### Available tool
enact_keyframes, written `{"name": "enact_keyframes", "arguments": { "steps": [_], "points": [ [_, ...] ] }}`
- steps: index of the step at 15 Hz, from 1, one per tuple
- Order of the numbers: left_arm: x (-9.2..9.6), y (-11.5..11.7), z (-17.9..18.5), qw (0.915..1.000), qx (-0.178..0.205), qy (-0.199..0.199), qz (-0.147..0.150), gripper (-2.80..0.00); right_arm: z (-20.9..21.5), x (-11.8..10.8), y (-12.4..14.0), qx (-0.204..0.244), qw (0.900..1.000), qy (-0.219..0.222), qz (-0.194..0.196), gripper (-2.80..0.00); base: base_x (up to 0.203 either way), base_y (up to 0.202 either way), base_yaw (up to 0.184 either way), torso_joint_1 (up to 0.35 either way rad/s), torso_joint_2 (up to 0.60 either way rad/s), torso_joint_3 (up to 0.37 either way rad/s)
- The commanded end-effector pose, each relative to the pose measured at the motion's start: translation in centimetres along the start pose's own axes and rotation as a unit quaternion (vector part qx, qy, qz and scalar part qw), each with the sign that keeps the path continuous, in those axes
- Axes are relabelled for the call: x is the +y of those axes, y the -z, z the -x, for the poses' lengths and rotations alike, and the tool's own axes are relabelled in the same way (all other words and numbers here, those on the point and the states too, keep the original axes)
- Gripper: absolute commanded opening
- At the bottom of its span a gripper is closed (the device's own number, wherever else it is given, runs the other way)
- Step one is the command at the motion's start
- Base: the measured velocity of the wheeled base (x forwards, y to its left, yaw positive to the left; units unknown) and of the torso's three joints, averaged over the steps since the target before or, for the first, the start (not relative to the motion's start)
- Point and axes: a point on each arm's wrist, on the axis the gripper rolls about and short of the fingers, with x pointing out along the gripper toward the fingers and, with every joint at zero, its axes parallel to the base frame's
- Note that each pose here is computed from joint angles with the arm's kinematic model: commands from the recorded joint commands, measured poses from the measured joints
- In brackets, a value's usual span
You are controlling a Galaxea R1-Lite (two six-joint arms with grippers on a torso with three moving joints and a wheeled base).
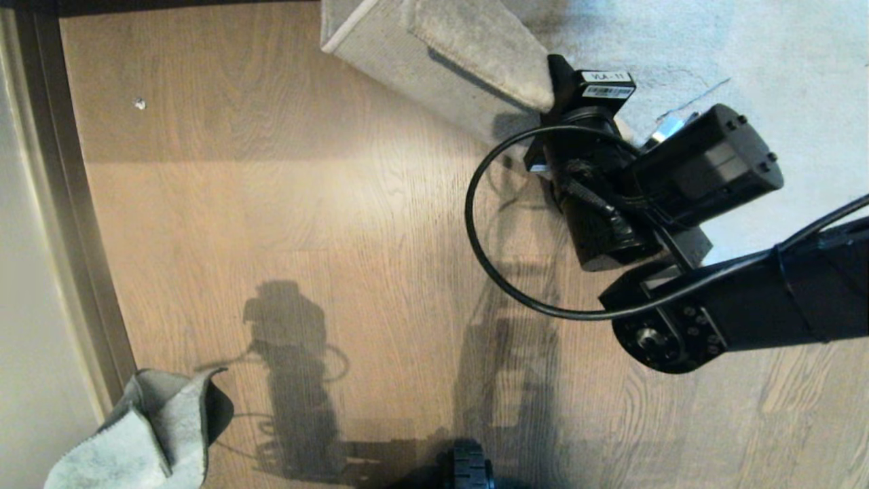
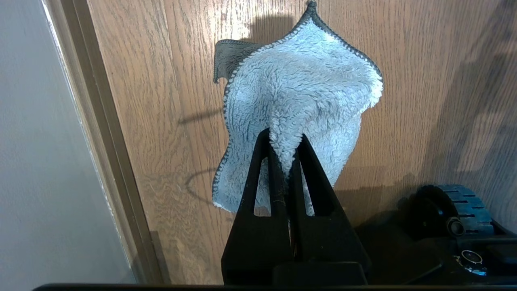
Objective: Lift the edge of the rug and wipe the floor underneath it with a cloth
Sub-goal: Lift up the carpet
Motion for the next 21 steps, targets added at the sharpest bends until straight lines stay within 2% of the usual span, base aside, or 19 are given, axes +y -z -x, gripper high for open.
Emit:
{"name": "enact_keyframes", "arguments": {
  "steps": [1,8,11,13,17,21],
  "points": [
    [0.0,0.0,0.0,1.0,0.0,0.0,0.0,-2.8,0.1,0.9,-0.3,-0.009,0.999,-0.023,-0.026,-2.8,0.0,0.0,0.0,0.0,0.0,0.0],
    [0.0,0.0,0.0,1.0,0.0,-0.001,0.001,-2.8,0.6,2.1,-1.0,-0.008,0.999,-0.025,-0.046,-2.8,0.0,0.0,0.0,0.0,0.0,0.0],
    [0.0,0.0,0.0,1.0,0.0,-0.001,0.0,-2.8,1.3,2.4,-1.4,0.002,0.997,-0.018,-0.068,-2.8,0.0,0.0,0.0,0.0,0.0,0.0],
    [0.0,0.0,0.0,1.0,0.0,-0.001,0.0,-2.8,1.6,2.5,-1.5,0.019,0.997,-0.016,-0.067,-2.8,0.0,0.0,0.0,0.0,0.0,0.0],
    [0.0,0.0,0.0,1.0,0.0,-0.001,-0.001,-2.8,1.4,3.0,-1.7,0.022,0.997,-0.026,-0.07,-2.8,0.0,0.0,0.0,0.0,0.0,0.0],
    [0.0,0.0,0.0,0.9995,0.0,0.004,-0.031,-2.8,1.4,2.9,-1.7,0.021,0.997,-0.025,-0.068,-2.8,0.0,0.0,0.0,0.0,0.0,0.0]
  ]
}}
